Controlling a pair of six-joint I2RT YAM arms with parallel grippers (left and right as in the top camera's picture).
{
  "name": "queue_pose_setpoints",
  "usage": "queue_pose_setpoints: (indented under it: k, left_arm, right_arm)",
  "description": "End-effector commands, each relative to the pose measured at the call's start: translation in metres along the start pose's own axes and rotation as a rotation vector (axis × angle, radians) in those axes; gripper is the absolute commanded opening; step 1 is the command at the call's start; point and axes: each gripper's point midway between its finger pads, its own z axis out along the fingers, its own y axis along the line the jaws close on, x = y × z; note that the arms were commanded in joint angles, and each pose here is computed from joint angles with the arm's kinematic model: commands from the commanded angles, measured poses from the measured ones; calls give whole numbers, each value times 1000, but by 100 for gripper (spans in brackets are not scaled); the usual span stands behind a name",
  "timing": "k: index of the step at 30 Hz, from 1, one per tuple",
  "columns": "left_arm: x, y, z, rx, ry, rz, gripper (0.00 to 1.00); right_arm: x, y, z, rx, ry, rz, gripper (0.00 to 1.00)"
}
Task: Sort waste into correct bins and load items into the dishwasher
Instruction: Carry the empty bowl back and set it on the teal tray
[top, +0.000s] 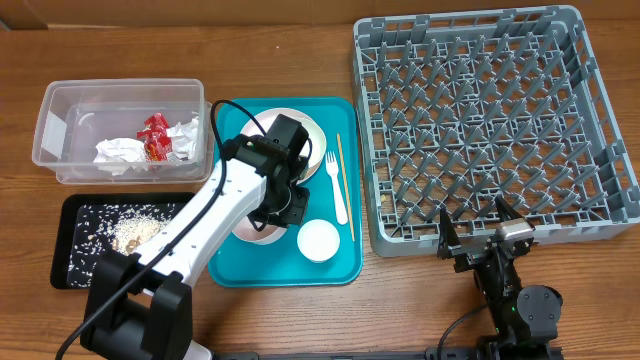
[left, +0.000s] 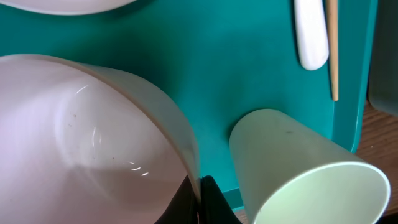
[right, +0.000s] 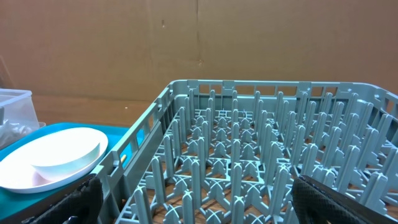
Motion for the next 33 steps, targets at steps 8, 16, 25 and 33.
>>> queue_pose_setpoints:
  k: [8, 16, 25, 33]
  left_arm:
    - [-4, -13, -1, 57, -6, -18, 9]
    - [-5, -14, -1, 60, -10, -15, 9]
    - [-13, -7, -5, 20, -41, -15, 4]
    - [-48, 21, -80, -119, -176, -43, 4]
  right_arm:
    - [2, -3, 0, 13, -2, -4, 100]
    - [2, -3, 0, 13, -2, -4, 100]
    - [2, -3, 0, 13, -3, -4, 100]
    - [2, -3, 0, 13, -2, -4, 100]
